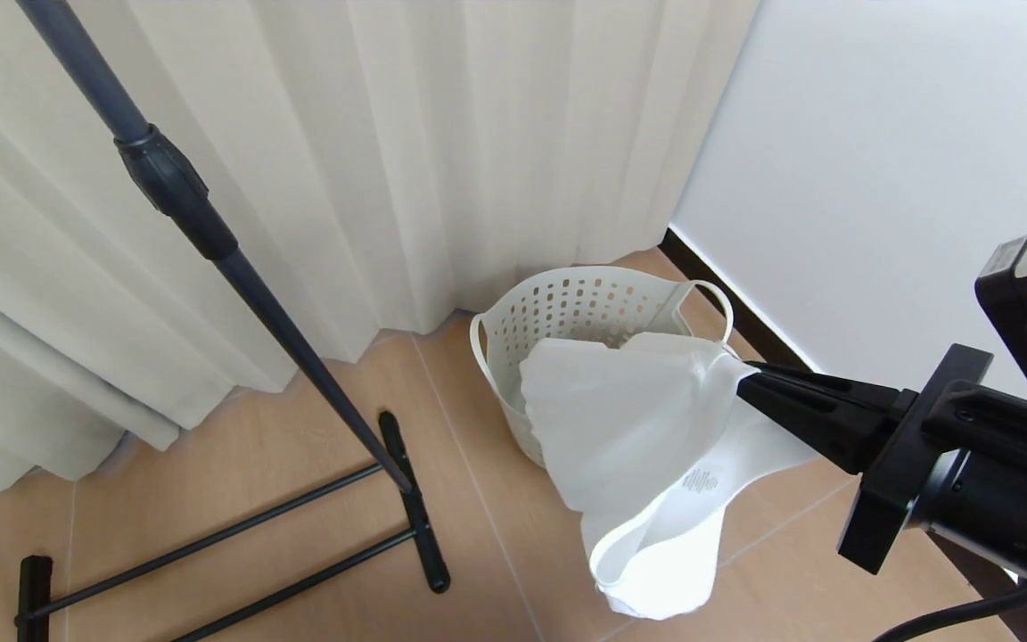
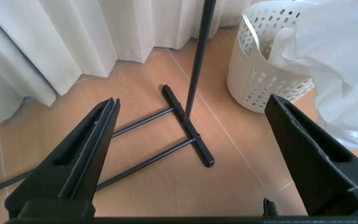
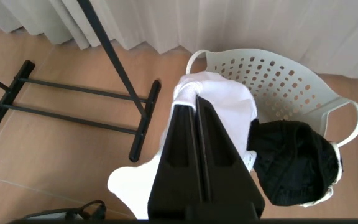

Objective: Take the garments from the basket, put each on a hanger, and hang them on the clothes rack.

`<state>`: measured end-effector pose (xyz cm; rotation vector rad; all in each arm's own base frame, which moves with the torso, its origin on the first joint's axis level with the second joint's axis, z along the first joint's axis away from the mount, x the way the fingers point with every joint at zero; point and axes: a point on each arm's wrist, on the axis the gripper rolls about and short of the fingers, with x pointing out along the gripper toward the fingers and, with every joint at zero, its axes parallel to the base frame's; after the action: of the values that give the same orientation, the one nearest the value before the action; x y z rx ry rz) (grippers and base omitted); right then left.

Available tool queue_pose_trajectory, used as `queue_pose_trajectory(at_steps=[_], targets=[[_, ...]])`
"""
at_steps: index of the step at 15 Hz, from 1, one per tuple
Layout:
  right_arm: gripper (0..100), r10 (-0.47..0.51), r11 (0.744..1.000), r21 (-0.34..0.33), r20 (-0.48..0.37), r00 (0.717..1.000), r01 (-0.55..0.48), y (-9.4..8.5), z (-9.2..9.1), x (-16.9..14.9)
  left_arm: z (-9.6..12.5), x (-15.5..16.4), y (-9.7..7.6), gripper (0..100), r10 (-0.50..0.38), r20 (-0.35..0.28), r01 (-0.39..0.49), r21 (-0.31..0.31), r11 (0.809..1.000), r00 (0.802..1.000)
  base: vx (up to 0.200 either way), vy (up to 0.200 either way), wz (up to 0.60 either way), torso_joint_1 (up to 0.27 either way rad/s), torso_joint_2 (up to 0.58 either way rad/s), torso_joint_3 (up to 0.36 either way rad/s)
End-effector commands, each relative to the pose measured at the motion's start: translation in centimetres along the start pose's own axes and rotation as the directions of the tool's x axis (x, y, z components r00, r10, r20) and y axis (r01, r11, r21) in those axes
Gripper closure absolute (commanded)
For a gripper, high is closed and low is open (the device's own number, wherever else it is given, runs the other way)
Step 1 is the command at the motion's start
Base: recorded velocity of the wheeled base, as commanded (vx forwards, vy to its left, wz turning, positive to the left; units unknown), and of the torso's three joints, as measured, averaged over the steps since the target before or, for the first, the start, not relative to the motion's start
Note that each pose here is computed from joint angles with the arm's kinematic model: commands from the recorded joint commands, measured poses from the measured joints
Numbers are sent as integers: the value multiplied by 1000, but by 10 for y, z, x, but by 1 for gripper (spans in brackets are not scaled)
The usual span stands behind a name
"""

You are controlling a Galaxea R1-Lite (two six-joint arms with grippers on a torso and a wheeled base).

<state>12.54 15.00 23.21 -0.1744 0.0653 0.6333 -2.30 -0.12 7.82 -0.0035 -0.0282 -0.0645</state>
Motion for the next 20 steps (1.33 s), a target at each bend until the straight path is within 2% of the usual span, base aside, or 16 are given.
queue_pose_trajectory(at_steps=[1,8,13,20], targets=[[100,0,1000,1,1,1000,0,0,0,0,0,0,0,0,0,-1,0,0,1000,1000,0,0,0,2,2,193],[100,-29,1000,-5,-30,999,28,-3,-5,9,0,0,0,0,0,-1,0,0,1000,1000,0,0,0,-1,-3,196],[100,-27,1000,-11,-46,999,26,-2,-8,13,0,0,0,0,0,-1,0,0,1000,1000,0,0,0,54,-351,-98],[100,-26,1000,-13,-54,998,25,-2,-9,14,0,0,0,0,0,-1,0,0,1000,1000,0,0,0,131,-470,-145]])
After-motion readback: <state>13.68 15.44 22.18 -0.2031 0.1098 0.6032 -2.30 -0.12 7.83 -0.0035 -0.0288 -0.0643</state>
